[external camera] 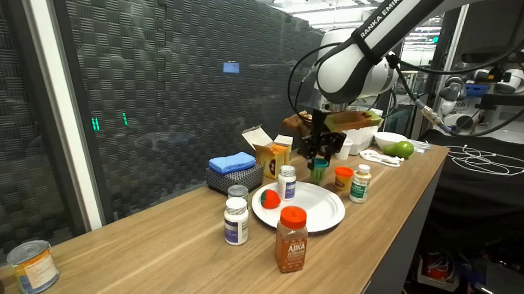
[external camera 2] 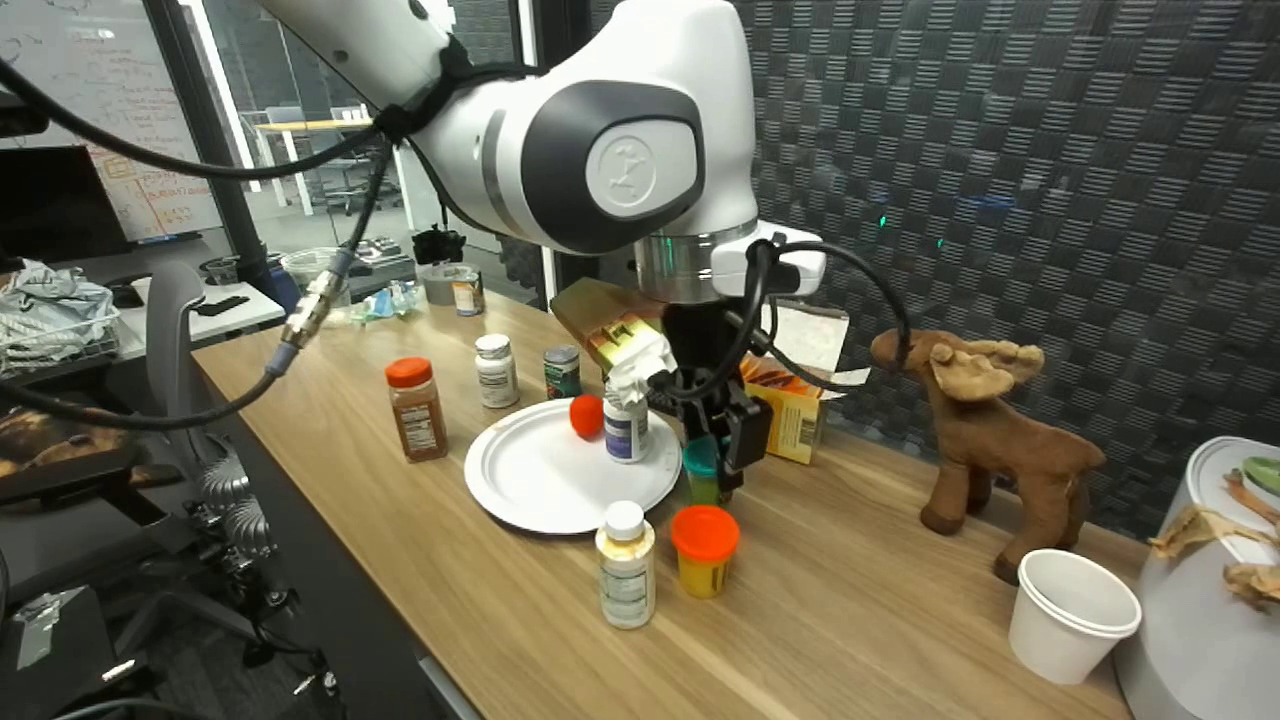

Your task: Put the plush toy and all the containers on the white plate

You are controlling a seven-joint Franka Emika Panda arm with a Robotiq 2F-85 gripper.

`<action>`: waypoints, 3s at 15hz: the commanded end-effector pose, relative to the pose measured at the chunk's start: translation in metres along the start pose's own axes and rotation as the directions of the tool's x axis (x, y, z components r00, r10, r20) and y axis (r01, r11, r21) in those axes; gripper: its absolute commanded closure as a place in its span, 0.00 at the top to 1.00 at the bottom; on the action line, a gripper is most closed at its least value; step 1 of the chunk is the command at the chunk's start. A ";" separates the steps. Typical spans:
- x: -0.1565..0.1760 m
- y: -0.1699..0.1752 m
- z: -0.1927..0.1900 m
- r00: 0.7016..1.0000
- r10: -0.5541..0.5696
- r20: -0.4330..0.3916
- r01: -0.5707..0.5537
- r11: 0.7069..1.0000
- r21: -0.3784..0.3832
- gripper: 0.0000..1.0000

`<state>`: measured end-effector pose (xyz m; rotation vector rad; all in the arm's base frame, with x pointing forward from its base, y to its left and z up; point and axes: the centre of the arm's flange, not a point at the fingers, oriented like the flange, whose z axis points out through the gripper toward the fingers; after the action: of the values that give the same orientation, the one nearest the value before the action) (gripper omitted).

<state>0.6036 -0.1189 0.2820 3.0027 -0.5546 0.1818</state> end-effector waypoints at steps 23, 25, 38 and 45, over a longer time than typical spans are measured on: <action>-0.064 -0.059 0.007 0.904 -0.408 -0.132 0.421 0.903 0.092 0.28; -0.064 -0.059 0.010 0.901 -0.412 -0.136 0.425 0.901 0.086 0.28; -0.063 -0.012 -0.060 0.876 -0.401 -0.267 0.420 0.907 0.016 1.00; -0.041 0.023 -0.031 0.904 -0.413 -0.111 0.417 0.909 0.020 1.00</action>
<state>0.5444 -0.1127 0.3127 3.0269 0.0756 0.4105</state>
